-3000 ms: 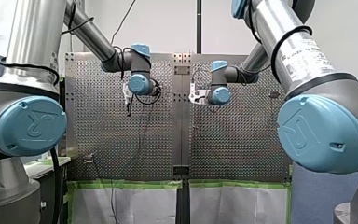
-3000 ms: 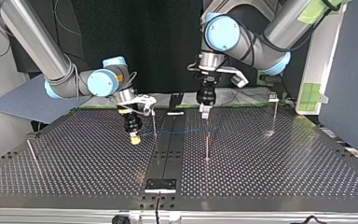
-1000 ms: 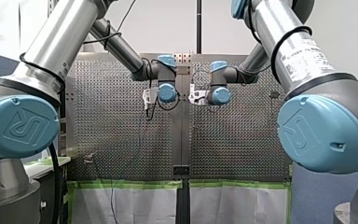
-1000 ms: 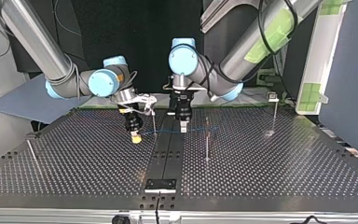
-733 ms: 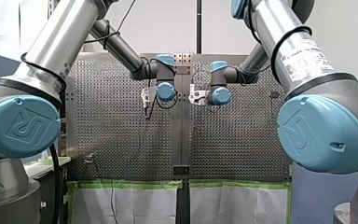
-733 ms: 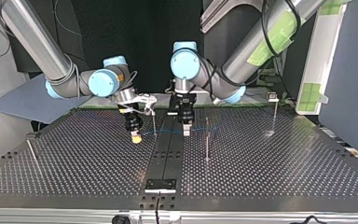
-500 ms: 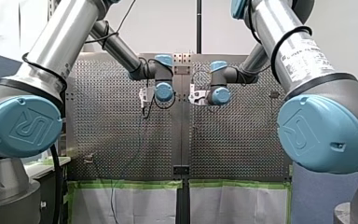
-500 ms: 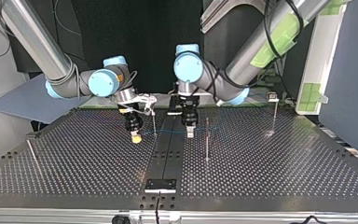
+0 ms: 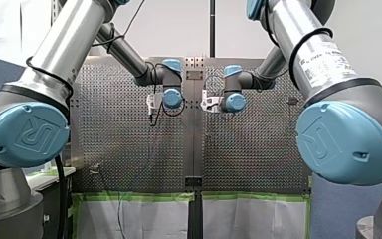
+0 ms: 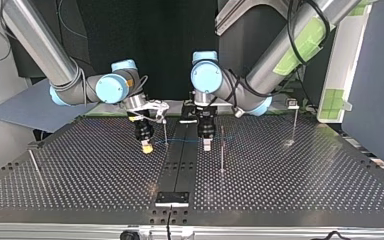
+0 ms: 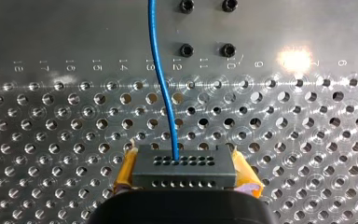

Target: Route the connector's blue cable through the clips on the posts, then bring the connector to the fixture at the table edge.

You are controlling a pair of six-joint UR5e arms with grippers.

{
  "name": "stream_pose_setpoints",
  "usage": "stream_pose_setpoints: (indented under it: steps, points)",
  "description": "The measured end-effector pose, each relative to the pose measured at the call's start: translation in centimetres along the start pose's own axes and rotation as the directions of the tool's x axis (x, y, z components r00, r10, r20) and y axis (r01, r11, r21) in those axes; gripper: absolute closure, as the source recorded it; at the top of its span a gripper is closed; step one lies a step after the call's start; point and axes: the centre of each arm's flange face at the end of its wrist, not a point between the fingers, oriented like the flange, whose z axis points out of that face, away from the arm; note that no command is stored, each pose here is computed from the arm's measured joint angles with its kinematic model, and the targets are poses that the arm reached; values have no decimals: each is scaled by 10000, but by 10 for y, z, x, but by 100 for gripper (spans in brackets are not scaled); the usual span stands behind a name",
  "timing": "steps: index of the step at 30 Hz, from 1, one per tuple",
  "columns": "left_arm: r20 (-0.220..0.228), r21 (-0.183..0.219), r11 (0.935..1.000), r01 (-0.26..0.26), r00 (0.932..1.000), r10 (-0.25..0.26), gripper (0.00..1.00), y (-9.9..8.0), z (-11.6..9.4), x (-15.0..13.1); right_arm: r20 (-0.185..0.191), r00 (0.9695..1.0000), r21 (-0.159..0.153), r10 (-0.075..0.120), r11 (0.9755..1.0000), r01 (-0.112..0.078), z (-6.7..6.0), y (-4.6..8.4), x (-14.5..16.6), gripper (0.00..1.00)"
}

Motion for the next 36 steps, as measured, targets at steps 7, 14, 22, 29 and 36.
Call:
stream_pose_setpoints:
  steps: [7,14,22,29,36]
  points:
    - [53,-15,10000,12,10000,-12,0,0,5,-6,22,10000,17,0,10000,0,0,-1,0,100]
    - [73,-38,10000,-10,10000,11,0,-2,8,-13,35,10000,31,1,10000,-1,-1,-2,0,100]
    - [33,93,10000,-25,10000,25,0,-8,4,-14,38,10000,47,1,10000,-1,-1,-3,-1,100]
    - [-8,150,9999,-81,10000,81,0,-11,1,-13,40,10000,43,7,10000,-7,-1,-3,-1,100]
    - [-38,26,9996,-280,9996,280,46,-13,-2,-13,40,10000,47,12,10000,-12,-1,-3,-1,100]
